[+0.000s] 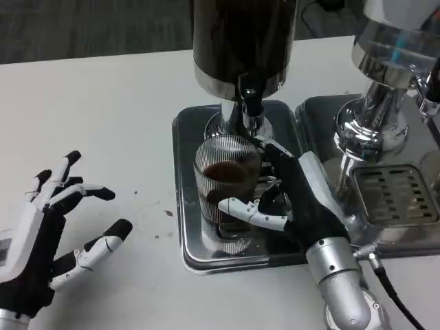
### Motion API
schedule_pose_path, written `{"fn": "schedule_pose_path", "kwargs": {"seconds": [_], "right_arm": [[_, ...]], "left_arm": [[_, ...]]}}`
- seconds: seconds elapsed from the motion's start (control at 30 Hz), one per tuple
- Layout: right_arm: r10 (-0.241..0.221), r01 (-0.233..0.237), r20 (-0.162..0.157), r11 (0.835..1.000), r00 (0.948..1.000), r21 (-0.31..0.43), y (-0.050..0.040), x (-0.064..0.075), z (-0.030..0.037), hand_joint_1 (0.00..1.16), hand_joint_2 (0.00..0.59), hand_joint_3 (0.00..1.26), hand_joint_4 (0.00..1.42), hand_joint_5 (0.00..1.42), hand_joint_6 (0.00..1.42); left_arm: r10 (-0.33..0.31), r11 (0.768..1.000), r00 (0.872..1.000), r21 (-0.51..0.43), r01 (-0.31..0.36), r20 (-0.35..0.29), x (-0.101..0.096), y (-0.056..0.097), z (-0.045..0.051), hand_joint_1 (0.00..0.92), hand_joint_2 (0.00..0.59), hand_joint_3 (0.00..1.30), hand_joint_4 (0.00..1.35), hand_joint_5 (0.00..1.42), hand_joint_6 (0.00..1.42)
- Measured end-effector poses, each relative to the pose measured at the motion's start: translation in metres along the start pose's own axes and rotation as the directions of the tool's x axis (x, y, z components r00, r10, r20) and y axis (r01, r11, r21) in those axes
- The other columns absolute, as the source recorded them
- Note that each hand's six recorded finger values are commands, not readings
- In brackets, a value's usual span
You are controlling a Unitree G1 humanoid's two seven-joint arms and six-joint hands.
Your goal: Grasp the cup under the faucet to collect the drink, then remove the cup.
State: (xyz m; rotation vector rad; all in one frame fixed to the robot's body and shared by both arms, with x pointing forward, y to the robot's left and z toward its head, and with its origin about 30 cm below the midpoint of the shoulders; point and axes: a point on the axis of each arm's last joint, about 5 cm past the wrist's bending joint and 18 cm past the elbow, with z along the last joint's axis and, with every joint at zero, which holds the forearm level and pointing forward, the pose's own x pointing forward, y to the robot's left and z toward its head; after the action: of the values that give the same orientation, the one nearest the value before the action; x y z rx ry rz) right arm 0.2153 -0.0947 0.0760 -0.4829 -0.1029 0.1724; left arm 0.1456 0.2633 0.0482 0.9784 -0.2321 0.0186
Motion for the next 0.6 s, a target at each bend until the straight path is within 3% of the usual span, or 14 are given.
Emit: {"fn": "schedule_pose_path", "kwargs": {"seconds": [0.17, 0.6], "right_arm": [[-0.025, 0.025, 0.007, 1.000, 0.9997, 0.002, 0.0012, -0.0009, -0.0025, 0.93, 0.153, 0.32, 0.44, 0.73, 1.04], [-0.074, 0.074, 0.008, 0.997, 0.9972, -0.006, 0.0023, -0.0051, -0.0061, 0.93, 0.153, 0.38, 0.51, 0.82, 1.18]], "left_arm": [[0.002, 1.000, 1.000, 0.000, -0.002, -0.001, -0.0003, 0.0003, 0.0002, 0.106, 0.171, 0.50, 0.04, 0.21, 0.04], [0.003, 1.000, 1.000, -0.001, -0.003, -0.002, -0.0006, 0.0004, 0.0002, 0.106, 0.171, 0.49, 0.04, 0.21, 0.04]]}}
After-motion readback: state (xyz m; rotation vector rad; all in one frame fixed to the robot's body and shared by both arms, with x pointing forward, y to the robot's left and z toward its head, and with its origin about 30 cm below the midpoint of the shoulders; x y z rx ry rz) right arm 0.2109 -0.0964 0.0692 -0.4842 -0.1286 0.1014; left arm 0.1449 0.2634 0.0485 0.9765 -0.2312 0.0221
